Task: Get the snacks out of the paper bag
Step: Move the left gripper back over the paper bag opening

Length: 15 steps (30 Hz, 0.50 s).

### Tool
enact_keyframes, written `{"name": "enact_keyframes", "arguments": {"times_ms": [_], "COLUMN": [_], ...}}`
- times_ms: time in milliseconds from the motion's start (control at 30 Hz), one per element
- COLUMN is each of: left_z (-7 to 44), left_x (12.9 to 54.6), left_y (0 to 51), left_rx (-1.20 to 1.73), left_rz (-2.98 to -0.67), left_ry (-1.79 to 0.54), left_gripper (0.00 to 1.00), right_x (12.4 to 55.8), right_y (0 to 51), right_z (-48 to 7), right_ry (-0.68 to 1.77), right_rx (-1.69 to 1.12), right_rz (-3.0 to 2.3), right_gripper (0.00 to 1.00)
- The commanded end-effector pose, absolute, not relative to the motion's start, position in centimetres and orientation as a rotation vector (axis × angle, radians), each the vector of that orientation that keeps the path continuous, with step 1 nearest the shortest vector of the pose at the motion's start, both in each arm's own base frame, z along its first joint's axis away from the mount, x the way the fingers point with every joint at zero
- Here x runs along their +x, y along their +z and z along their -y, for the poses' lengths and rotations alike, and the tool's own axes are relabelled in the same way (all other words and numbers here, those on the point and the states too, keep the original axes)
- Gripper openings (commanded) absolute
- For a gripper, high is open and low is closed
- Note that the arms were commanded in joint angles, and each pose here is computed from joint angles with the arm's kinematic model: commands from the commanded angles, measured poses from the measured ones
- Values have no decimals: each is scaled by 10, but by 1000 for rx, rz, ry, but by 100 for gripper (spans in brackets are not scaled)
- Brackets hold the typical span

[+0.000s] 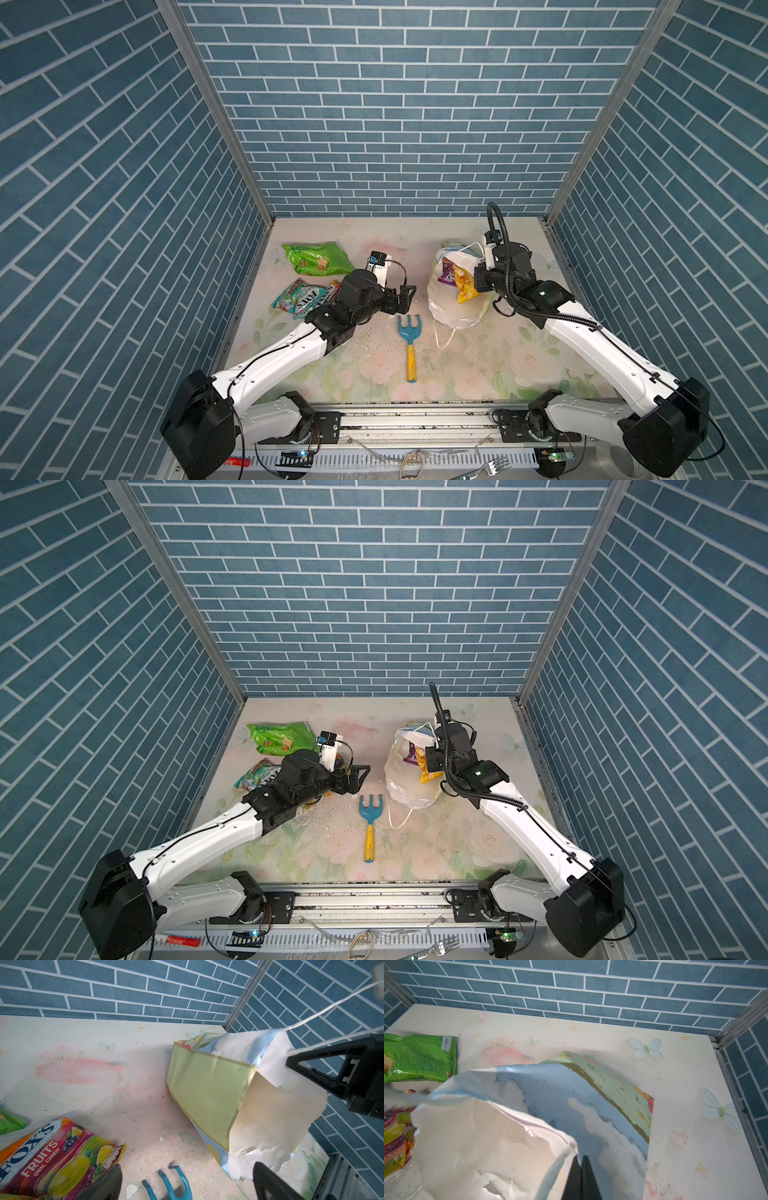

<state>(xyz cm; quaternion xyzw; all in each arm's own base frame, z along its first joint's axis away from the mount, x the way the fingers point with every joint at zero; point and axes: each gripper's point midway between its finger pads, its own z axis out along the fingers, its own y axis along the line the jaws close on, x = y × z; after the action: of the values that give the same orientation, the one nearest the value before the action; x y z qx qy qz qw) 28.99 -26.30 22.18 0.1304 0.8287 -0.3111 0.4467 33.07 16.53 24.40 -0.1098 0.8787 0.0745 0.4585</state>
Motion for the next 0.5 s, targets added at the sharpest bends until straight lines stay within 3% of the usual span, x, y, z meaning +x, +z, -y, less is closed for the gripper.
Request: {"name": "enact_keyframes", "arguments": {"times_ms": [0, 467], "left_z": [280, 330], "left_x": [282, 261], "left_y": [245, 255], "left_rx": [386, 540], "left_rz": [-1996, -1958], "left_ry": [-829, -948], "left_gripper": [99, 93], "right_x": [328, 330], "right_y": [251, 249], "right_z": [-175, -192], "right_ry": [224, 311], "right_rx": [-338, -378], "right_rz": [-2168, -2173], "right_gripper": [0, 0]}}
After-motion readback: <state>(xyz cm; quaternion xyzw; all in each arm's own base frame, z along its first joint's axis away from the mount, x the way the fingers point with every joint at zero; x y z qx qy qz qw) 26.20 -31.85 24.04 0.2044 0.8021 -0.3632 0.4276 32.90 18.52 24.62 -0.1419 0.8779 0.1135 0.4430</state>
